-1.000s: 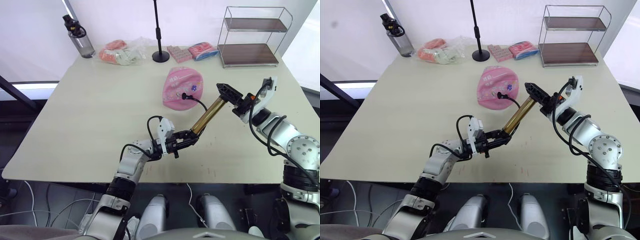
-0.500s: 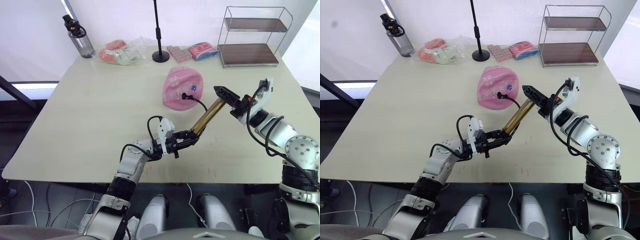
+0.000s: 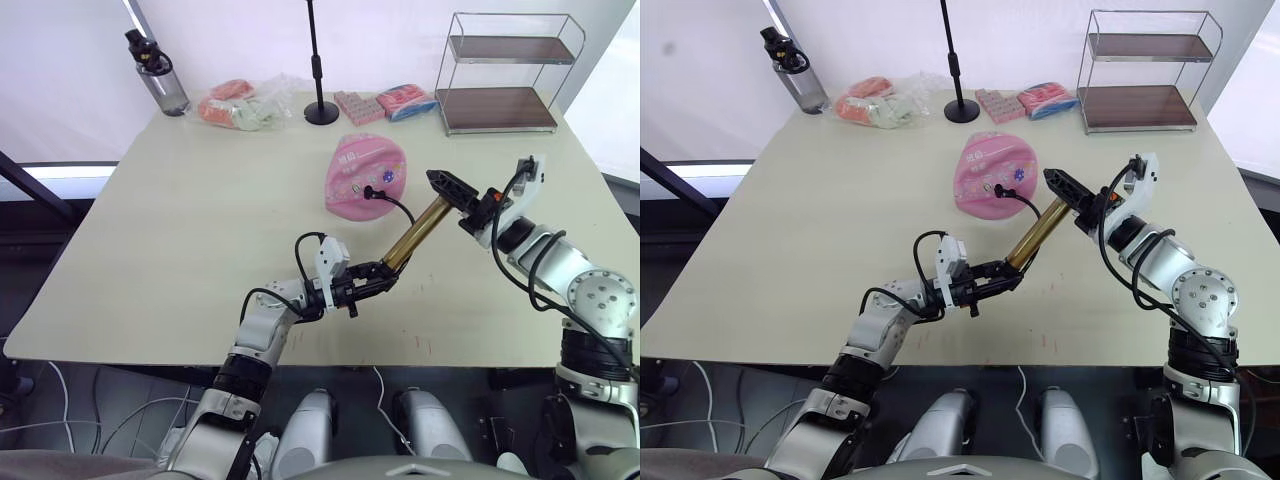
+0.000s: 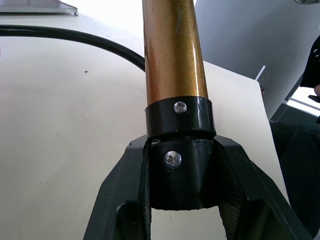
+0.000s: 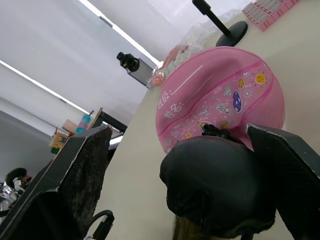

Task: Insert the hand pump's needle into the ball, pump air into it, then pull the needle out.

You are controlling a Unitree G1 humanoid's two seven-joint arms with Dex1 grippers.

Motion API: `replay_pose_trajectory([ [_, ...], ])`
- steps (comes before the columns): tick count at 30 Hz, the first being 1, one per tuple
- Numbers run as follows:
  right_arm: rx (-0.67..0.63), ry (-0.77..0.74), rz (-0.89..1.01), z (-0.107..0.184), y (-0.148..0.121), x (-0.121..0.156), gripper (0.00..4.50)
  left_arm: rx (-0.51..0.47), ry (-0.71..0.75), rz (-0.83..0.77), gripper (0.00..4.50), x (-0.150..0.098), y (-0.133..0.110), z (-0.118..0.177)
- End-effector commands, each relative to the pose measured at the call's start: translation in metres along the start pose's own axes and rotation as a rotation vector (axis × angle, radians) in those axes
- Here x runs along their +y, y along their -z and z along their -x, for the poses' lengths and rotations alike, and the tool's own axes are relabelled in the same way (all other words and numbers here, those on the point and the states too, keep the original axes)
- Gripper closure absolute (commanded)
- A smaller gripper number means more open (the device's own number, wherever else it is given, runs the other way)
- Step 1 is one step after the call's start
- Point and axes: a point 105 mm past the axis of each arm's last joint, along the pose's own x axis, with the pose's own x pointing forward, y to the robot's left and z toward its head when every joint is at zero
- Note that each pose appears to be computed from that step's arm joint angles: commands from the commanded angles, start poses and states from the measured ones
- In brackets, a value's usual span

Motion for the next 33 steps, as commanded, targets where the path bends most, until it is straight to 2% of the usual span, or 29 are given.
replay_pose_trajectory([
  [1,-0.045,-0.044,0.02,-0.001,-0.013,0.012,0.25,-0.023,0.021,-0.033,3.32,-0.003,-0.009,-0.003],
  [4,-0.045,-0.043,0.017,-0.001,-0.013,0.012,1.05,-0.024,0.02,-0.034,3.32,-0.003,-0.009,-0.004],
  [5,-0.044,-0.043,0.018,-0.001,-0.012,0.012,1.6,-0.024,0.02,-0.034,3.32,-0.003,-0.009,-0.004],
  [6,-0.044,-0.043,0.018,-0.001,-0.012,0.012,1.93,-0.024,0.019,-0.033,3.32,-0.003,-0.009,-0.004],
  [7,-0.046,-0.045,0.015,-0.001,-0.012,0.012,2.52,-0.024,0.018,-0.033,3.32,-0.003,-0.009,-0.004],
  [8,-0.047,-0.045,0.015,-0.001,-0.013,0.012,2.69,-0.024,0.018,-0.033,3.32,-0.003,-0.009,-0.004],
  [22,-0.061,-0.068,0.038,-0.002,-0.014,0.019,2.7,-0.014,0.027,-0.023,3.32,-0.003,-0.007,-0.004],
  [23,-0.06,-0.081,0.048,-0.002,-0.014,0.021,2.7,-0.012,0.025,-0.023,2.82,-0.002,-0.007,-0.004],
  [28,-0.048,-0.12,0.114,-0.002,-0.014,0.031,2.7,-0.01,0.023,-0.022,1.08,0.001,-0.01,-0.002],
  [29,-0.042,-0.134,0.137,-0.002,-0.015,0.034,2.7,-0.009,0.031,-0.021,0.32,0.001,-0.011,-0.001],
  [30,-0.035,-0.143,0.16,-0.003,-0.015,0.037,2.7,-0.007,0.039,-0.02,0.34,0.001,-0.012,0.0],
  [31,-0.021,-0.153,0.202,-0.003,-0.014,0.039,2.7,-0.002,0.05,-0.023,0.05,0.001,-0.013,0.002],
  [33,0.007,-0.178,0.285,-0.002,-0.011,0.045,2.7,0.012,0.071,-0.034,0.05,0.001,-0.014,0.005],
])
